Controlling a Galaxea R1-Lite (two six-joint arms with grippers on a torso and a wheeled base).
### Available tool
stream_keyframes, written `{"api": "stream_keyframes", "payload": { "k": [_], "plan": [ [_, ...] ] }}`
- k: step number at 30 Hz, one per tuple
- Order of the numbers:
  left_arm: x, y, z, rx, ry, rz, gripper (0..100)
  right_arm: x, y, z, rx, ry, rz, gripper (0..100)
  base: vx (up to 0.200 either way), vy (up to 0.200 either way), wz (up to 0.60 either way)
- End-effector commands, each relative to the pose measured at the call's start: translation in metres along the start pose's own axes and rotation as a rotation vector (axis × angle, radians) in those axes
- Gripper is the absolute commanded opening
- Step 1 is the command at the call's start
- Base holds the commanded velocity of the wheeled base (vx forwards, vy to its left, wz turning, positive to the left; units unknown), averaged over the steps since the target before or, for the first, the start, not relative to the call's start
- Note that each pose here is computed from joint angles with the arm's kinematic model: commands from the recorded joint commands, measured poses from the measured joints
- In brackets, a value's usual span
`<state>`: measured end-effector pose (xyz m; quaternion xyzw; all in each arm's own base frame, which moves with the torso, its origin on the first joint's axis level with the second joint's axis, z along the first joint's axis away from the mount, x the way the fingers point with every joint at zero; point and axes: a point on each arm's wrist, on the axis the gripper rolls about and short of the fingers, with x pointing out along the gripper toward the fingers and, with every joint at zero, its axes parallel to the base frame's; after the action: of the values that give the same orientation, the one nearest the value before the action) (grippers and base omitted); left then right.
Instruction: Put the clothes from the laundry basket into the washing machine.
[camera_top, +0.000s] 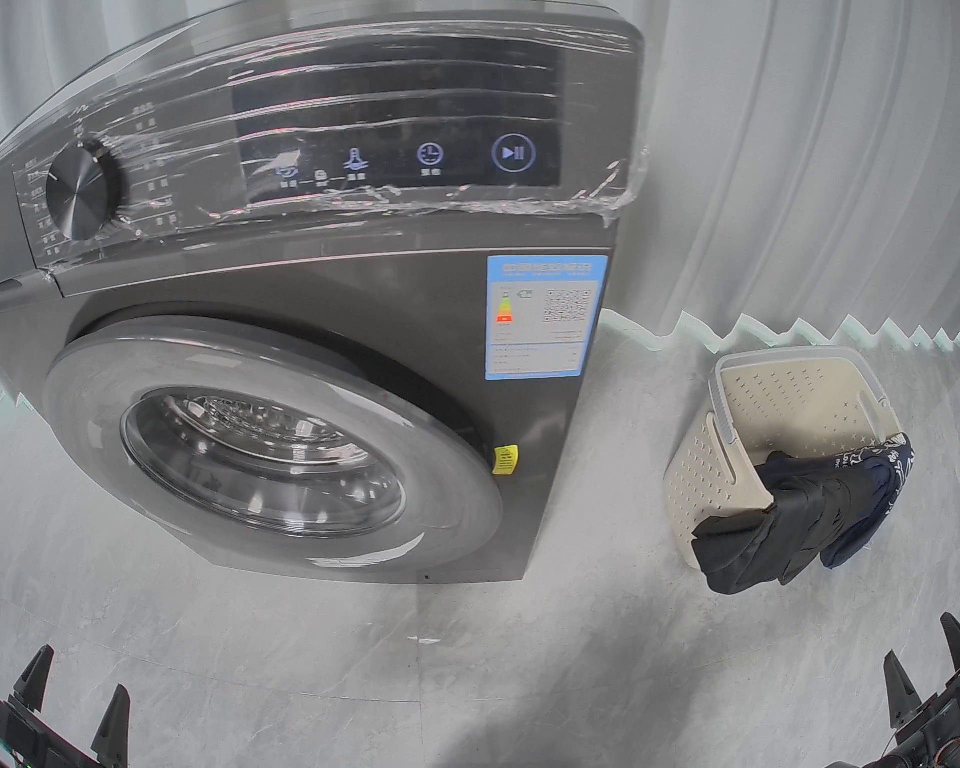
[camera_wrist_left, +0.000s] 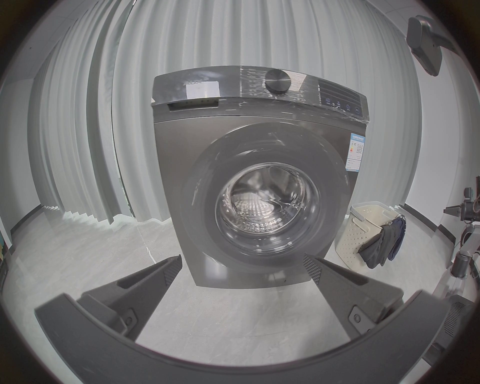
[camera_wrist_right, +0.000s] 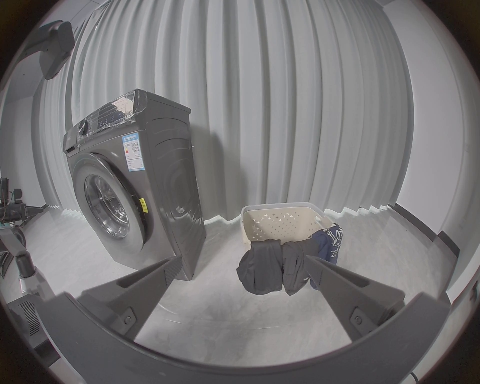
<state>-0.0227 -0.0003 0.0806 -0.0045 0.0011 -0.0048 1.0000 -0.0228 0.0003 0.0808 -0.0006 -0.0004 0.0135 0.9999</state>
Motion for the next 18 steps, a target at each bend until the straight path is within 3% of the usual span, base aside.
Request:
{"api": "stream_keyframes", "payload": {
  "k": [1,18],
  "plan": [
    [-0.0002,0.0,-0.0049,0.0,-0.002,0.0,100,-0.0001,0.0,-0.0049,0.0,-0.001,0.001,100,0.0,0.2,0.0],
    [-0.0003,0.0,-0.0044,0.001,-0.004,0.0,100,-0.0001,0.0,-0.0049,0.0,-0.001,0.001,100,0.0,0.2,0.0]
  ]
}}
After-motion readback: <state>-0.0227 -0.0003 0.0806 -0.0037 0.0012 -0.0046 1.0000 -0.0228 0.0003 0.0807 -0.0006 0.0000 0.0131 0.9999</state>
